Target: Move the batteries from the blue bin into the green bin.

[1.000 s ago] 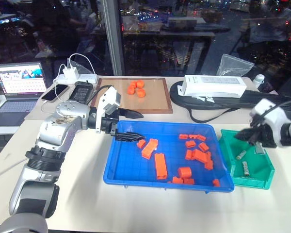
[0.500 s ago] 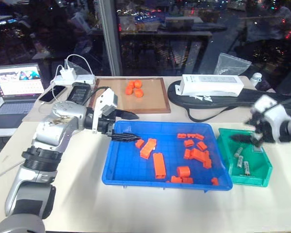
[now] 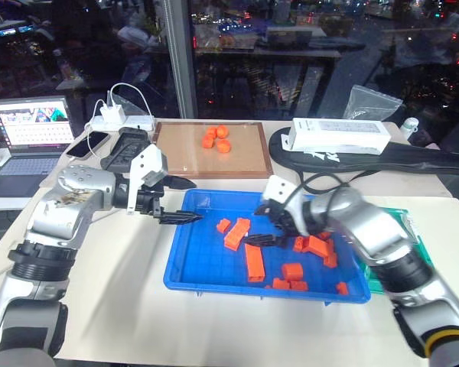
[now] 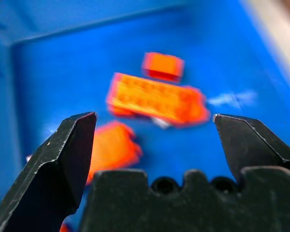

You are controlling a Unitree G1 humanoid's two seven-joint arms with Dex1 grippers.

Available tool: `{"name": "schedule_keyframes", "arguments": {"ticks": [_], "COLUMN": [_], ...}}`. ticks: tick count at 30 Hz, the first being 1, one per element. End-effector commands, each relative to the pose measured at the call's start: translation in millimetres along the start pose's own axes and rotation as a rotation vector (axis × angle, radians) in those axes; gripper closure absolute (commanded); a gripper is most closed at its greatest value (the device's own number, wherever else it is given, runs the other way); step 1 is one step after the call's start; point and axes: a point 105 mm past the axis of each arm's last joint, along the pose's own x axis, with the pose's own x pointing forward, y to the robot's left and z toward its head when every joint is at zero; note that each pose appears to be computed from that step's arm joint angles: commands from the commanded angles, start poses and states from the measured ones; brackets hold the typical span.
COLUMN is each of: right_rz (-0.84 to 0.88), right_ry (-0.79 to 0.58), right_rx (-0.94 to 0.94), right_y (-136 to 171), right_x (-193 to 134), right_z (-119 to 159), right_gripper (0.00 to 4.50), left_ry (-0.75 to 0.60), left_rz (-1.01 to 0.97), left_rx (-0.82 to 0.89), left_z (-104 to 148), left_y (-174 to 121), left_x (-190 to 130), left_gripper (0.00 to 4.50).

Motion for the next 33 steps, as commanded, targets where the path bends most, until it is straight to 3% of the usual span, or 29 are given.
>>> {"name": "schedule_keyframes", "arguments": {"ticks": [1, 19, 22, 24, 29, 33], "right_rz": [-0.023, -0.04, -0.047, -0.059, -0.106, -0.17], "right_ry": [-0.023, 0.073, 0.068, 0.058, 0.032, 0.067], "right_rx": [-0.063, -0.031, -0.034, -0.033, -0.035, -0.025], "right_y": [-4.0, -14.0, -14.4, -16.7, -29.3, -45.2], "right_x": [7.2, 39.3, 38.3, 34.4, 10.7, -22.9], "right_z": [14.3, -2.9, -1.2, 1.8, 11.6, 1.9], "right_gripper": [0.02, 0.02, 0.74, 1.13, 1.13, 1.13], "left_ry": [-0.025, -0.01, -0.011, -0.013, -0.015, -0.02], "left_rz": [0.02, 0.014, 0.013, 0.012, 0.009, 0.003], "left_rx": [0.04, 0.024, 0.025, 0.025, 0.024, 0.026], "left_z": [12.8, 10.7, 10.2, 10.3, 9.7, 10.0], "left_y": [-0.6, -8.7, -8.0, -7.8, -7.4, -6.5], "left_x": [-7.8, -11.8, -11.1, -10.5, -9.4, -7.6], "left_gripper": [0.0, 0.0, 0.0, 0.0, 0.0, 0.0]}}
